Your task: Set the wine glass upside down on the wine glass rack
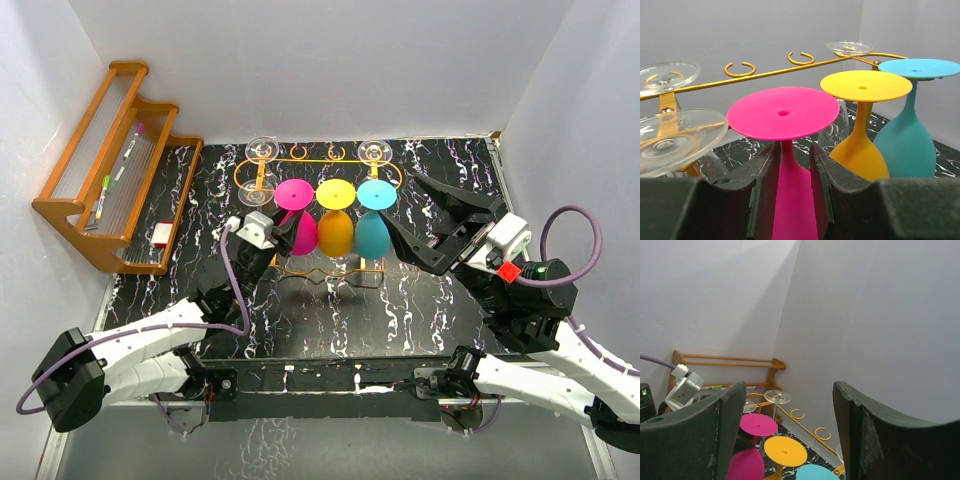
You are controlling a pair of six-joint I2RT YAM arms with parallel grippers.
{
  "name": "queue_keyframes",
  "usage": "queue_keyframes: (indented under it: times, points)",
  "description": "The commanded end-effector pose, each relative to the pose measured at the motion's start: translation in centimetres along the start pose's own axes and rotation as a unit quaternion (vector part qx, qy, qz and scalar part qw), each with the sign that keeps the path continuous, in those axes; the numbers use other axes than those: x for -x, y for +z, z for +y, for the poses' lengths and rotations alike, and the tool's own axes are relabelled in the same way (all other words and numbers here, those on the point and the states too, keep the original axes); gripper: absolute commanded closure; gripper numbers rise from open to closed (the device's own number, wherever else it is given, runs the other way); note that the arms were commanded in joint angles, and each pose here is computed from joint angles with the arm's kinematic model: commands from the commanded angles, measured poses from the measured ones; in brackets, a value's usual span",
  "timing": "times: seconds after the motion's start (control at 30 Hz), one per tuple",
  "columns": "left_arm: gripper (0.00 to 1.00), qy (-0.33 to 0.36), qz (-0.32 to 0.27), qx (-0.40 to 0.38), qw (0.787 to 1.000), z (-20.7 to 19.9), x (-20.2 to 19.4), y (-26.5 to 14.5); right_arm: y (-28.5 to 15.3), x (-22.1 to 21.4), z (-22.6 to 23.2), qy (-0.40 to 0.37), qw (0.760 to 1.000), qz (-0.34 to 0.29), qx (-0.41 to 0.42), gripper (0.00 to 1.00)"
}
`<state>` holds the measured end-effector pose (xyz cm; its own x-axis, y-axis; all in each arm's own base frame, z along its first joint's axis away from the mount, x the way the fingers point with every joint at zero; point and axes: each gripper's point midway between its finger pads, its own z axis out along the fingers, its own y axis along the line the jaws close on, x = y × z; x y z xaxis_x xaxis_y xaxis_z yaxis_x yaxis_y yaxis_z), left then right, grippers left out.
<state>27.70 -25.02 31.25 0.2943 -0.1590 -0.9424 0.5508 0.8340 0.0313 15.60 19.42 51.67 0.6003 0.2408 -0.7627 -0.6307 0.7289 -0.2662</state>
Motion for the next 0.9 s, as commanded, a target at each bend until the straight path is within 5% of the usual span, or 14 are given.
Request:
queue_keyframes:
  times: [0.0,0.6,0.87]
  points:
    - [0.71,-0.003,-0.028,-0.005,1.000,0.0,2.1,-0.3,0.5,2.2,-0.6,0.000,1.000,-0.024,-0.003,0.28]
    - [0.68,0.031,-0.029,-0.108,0.993,-2.3,1.6,-5.1,1.4,1.5,-0.1,0.026,0.999,-0.024,-0.004,0.27]
    - [0.73,0.075,-0.085,-0.304,0.946,-7.6,5.3,-10.2,1.6,1.2,-1.5,0.024,0.998,-0.023,-0.046,0.27]
